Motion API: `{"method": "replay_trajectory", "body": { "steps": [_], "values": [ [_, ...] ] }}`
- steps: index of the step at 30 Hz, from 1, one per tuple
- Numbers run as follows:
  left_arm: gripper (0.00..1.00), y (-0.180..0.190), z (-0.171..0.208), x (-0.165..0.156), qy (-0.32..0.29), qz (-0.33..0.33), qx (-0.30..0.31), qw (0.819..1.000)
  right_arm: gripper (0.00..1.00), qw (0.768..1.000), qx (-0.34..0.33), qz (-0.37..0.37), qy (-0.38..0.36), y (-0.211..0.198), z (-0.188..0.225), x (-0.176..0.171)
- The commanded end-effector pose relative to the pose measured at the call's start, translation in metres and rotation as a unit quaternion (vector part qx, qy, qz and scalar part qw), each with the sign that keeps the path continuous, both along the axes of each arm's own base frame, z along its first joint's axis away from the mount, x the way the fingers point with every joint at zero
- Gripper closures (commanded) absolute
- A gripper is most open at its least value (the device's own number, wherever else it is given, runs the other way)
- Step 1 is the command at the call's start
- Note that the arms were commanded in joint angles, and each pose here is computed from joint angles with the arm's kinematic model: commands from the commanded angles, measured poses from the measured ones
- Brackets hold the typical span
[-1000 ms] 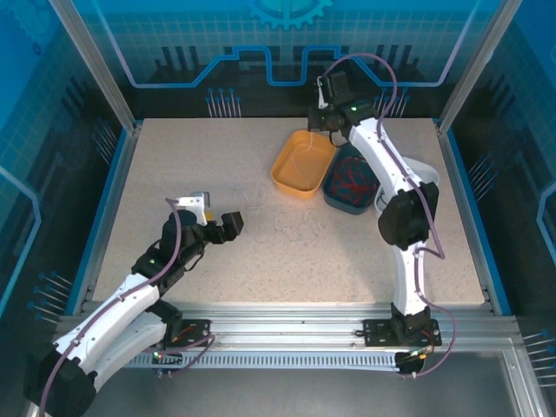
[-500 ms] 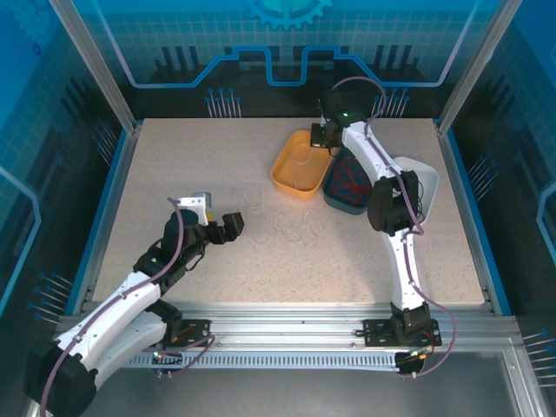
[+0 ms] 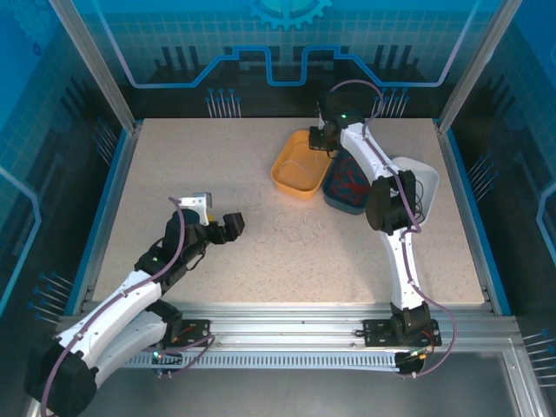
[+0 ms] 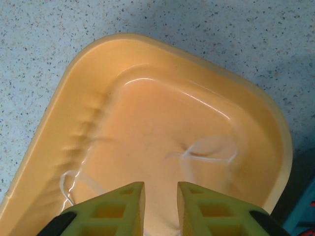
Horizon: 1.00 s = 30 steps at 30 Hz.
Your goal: Untangle the cables
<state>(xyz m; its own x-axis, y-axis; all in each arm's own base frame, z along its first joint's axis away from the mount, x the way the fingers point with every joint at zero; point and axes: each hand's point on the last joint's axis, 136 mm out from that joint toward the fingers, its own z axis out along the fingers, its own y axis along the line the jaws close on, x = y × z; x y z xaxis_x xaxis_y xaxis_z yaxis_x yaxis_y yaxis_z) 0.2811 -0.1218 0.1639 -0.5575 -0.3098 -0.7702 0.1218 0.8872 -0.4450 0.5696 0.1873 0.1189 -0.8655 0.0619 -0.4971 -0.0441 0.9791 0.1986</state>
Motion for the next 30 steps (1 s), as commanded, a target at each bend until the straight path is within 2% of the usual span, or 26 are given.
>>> {"method": "replay_trajectory", "body": {
  "steps": [1,12,16,25,30],
  "values": [
    [0.01,-0.001,-0.003,0.000,0.004,0.002,-0.008,1.000,0.75,1.000,0.003,0.013,0.004,0.003,0.007,-0.004],
    [0.01,0.000,-0.004,-0.001,0.010,0.011,-0.017,1.000,0.70,0.999,-0.021,0.047,-0.002,0.015,0.035,-0.030],
    [0.01,0.005,-0.007,-0.001,0.025,0.032,-0.021,0.999,0.68,0.997,-0.039,0.059,-0.030,0.023,0.066,-0.052],
    [0.01,0.009,-0.017,0.002,0.075,0.059,-0.017,0.995,0.54,0.994,-0.054,0.065,-0.074,0.030,0.098,-0.128],
    [0.01,0.006,-0.022,0.008,0.101,0.067,-0.019,0.992,0.37,0.995,-0.056,0.047,-0.061,0.014,0.084,-0.175]
  ]
}}
